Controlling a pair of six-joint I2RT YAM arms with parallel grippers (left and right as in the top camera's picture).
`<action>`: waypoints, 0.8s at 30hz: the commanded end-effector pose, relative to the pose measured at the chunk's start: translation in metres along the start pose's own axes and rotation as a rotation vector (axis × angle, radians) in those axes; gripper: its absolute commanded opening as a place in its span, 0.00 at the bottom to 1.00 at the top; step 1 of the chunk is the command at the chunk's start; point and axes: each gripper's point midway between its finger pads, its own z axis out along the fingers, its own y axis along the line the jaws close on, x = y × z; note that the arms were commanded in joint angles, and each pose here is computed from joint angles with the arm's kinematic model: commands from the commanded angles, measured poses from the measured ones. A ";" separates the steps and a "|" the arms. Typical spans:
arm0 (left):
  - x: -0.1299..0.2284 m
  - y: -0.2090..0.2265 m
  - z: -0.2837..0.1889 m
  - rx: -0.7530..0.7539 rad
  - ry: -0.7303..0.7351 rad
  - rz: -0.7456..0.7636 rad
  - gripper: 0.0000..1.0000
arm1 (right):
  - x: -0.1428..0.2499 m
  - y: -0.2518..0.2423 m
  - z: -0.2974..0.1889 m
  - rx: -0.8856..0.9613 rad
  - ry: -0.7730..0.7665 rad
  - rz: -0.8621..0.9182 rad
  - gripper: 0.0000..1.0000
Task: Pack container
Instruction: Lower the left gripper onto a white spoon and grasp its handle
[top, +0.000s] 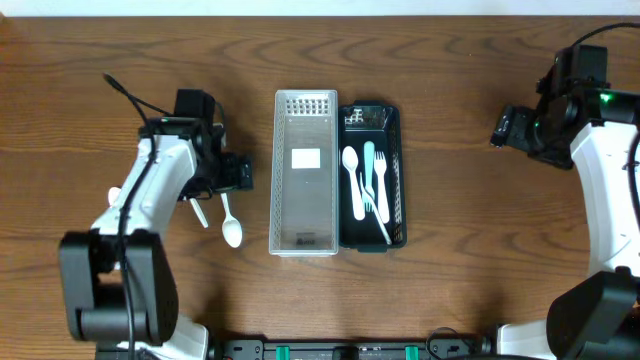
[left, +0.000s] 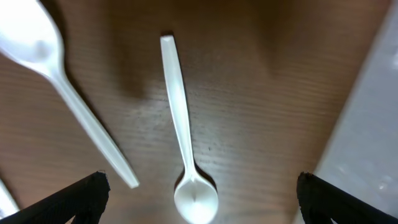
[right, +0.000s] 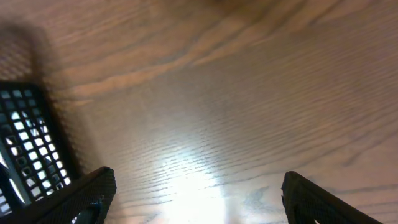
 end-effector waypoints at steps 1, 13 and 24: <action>0.008 0.007 0.019 -0.024 0.044 -0.011 0.98 | 0.002 -0.001 0.005 0.000 0.010 -0.013 0.89; 0.016 0.010 0.049 -0.039 0.121 -0.029 0.98 | 0.002 -0.001 0.005 0.000 0.011 -0.010 0.89; 0.026 0.013 0.066 -0.051 0.190 -0.033 0.98 | 0.003 -0.001 0.005 0.000 0.015 -0.011 0.88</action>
